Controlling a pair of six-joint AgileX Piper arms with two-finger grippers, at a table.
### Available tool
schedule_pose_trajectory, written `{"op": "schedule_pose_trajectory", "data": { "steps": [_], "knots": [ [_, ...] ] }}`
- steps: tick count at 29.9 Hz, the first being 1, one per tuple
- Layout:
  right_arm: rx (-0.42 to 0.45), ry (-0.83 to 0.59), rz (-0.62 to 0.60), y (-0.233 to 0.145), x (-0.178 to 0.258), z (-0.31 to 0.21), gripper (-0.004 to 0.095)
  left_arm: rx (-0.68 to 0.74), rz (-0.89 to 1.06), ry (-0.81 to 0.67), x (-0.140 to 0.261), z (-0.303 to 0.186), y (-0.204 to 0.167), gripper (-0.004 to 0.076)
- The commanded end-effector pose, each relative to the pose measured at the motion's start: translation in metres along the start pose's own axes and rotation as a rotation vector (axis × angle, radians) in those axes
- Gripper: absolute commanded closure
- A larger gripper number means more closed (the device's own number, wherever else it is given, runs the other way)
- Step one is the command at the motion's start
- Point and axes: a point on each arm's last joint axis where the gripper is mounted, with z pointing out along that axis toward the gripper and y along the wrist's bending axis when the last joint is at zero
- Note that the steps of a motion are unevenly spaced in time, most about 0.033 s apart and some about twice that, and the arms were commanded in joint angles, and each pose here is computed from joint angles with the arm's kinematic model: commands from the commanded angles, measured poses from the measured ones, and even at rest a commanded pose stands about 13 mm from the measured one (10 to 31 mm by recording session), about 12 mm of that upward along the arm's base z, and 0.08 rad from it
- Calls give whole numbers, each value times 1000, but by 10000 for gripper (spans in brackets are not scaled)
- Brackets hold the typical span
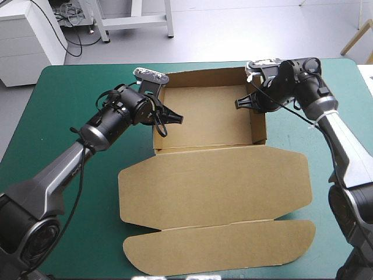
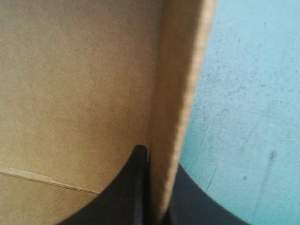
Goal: Fold the box
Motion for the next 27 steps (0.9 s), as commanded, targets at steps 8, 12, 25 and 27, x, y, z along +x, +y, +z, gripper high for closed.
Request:
{"op": "schedule_pose_trajectory", "data": {
  "steps": [8,12,25,27],
  "knots": [
    [-87,26,-45,10,-5,18,912,66,106,-3,-6,27,-17,733],
    [-96,35,-84,10,-4,22,912,79,111,28,-3,35,-20,732],
    [-129,38,-74,13,-4,22,350,111,119,56,0,40,-22,230],
    [-133,42,-73,14,-4,22,239,107,115,64,0,40,-20,216]
  ]
}}
